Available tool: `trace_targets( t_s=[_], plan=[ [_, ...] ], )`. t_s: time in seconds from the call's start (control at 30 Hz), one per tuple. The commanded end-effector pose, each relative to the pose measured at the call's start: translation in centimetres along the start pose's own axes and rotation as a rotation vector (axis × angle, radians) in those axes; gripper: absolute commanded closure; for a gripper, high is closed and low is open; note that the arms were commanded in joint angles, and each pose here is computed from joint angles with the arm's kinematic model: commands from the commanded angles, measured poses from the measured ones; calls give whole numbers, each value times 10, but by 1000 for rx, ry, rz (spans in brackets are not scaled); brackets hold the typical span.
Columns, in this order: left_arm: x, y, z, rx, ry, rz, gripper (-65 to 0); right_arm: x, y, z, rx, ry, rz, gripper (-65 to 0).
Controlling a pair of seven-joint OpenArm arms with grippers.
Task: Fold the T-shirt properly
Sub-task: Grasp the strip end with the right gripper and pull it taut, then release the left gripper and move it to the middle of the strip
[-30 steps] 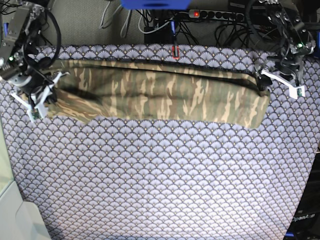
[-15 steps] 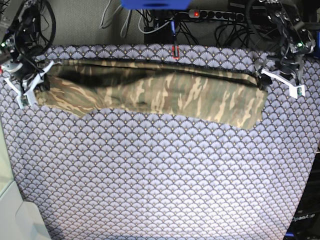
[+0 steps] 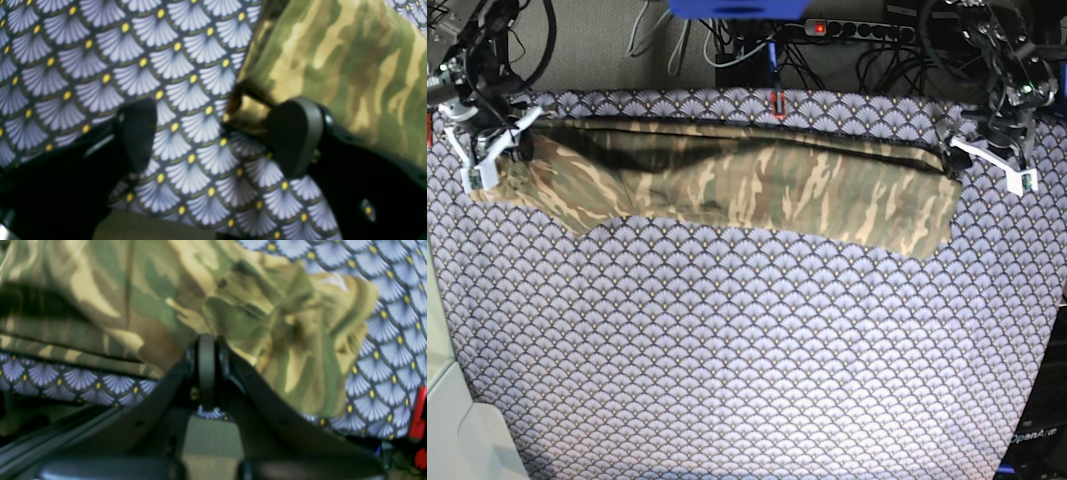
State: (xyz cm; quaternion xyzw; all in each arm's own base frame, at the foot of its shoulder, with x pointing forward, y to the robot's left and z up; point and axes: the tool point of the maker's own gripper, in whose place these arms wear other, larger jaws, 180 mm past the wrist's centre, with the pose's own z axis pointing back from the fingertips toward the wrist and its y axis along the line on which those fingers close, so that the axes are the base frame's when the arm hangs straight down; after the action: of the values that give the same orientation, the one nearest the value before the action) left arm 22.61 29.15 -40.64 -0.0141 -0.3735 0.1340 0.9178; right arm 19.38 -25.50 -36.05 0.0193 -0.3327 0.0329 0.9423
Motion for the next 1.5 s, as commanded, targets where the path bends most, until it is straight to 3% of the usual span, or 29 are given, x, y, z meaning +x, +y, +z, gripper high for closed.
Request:
trace_targets(
  t_s=[0.0, 0.13, 0.3, 0.7, 0.8, 0.97, 1.07, 1.27, 1.47],
  plan=[
    [14, 2, 3, -3, -46, -11, -536, 11, -6, 5, -16, -42, 10, 0],
    [15, 1, 3, -4, -48, -11, -536, 11, -7, 6, -22, -44, 4, 0],
    [16, 1, 2, -4, -49, -11, -536, 0, -15, 11, -61, -50, -78, 0],
    [14, 2, 3, -3, -43, -11, -537, -5, -8, 8, -45, -39, -100, -3],
    [15, 1, 4, -4, -45, -12, -539, -5, -8, 8, -45, -39, -100, -85],
    [25, 8, 10, 15, -77, -15, -539, -5, -9, 8, -46, -39, -100, -289],
    [44, 12, 21, 32, -136, -11, -540, -6, -9, 8, -46, -38, -101, -358],
    [86, -3, 37, -72, -267, 19, -540, -5, -7, 7, -42, -38, -101, -363],
    [100, -5, 6, -107, -272, 117, -540, -5, -7, 7, -42, -38, -101, -363]
  ],
)
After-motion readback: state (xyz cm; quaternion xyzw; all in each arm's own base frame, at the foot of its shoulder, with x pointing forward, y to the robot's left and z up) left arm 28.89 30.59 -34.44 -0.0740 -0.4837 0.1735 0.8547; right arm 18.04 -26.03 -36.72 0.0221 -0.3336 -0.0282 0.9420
